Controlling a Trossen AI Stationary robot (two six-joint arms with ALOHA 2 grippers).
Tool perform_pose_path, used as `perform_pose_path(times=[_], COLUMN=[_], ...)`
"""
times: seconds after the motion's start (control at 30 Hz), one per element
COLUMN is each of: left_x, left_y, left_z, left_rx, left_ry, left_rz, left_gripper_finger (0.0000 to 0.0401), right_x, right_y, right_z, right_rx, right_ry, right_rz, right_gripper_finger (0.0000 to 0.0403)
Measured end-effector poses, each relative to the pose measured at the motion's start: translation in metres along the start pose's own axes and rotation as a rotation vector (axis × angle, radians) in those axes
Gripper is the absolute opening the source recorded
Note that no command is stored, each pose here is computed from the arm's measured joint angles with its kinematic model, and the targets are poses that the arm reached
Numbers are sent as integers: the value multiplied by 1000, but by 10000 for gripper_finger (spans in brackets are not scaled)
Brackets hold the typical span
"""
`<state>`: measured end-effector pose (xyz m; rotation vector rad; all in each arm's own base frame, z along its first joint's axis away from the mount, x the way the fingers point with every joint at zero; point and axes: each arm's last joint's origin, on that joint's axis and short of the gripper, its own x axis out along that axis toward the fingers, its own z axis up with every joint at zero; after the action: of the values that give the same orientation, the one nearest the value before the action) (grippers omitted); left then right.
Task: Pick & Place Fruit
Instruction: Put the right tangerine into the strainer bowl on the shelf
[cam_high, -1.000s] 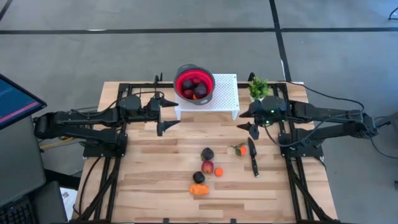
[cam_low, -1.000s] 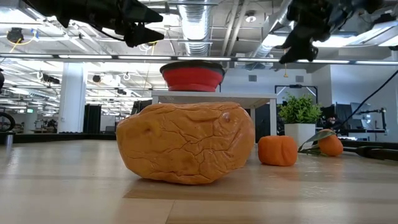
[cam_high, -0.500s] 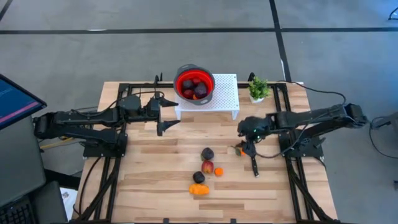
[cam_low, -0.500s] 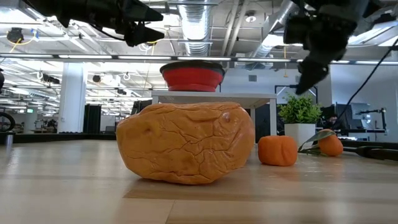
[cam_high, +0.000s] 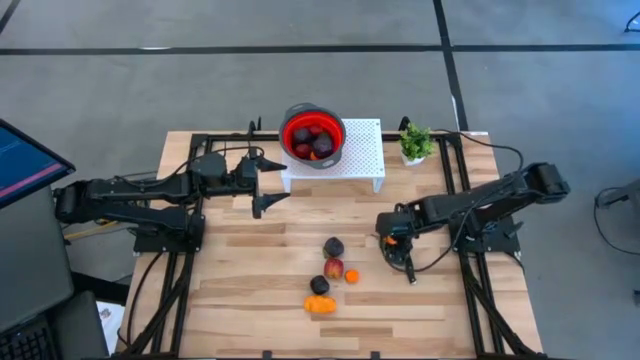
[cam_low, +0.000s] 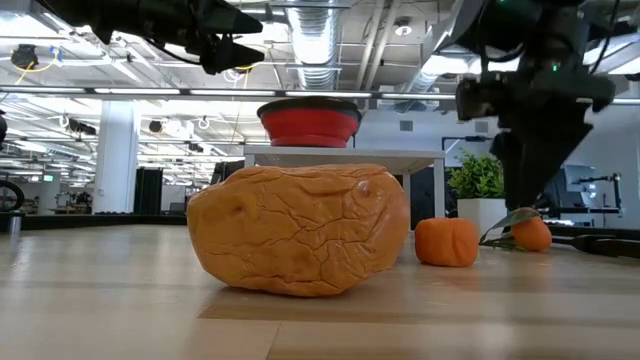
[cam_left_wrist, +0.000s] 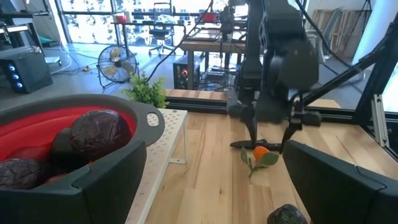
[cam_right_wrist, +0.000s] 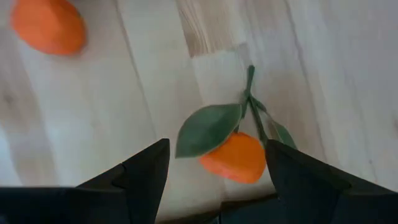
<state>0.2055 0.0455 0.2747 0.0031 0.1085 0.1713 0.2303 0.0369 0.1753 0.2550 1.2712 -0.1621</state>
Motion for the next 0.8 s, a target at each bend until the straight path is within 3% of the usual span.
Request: perform_pose_path(times=[0.43,0.67,0.8], left_x=[0,0,0], left_y=[0,0,0], left_z=[1,1,2], left_rx=[0,1,1], left_ry=[-9,-14,-16], left_rz=[0,0,0], left_gripper_finger=[374,374,374], right_x=[40,45,42], right_y=[-1,-2,-4], right_z=[-1,1,2], right_rx=[-12,-19,-12], right_ry=[136,145,126], right_rz=[-100,-106,-97], right_gripper_finger=[260,255,230])
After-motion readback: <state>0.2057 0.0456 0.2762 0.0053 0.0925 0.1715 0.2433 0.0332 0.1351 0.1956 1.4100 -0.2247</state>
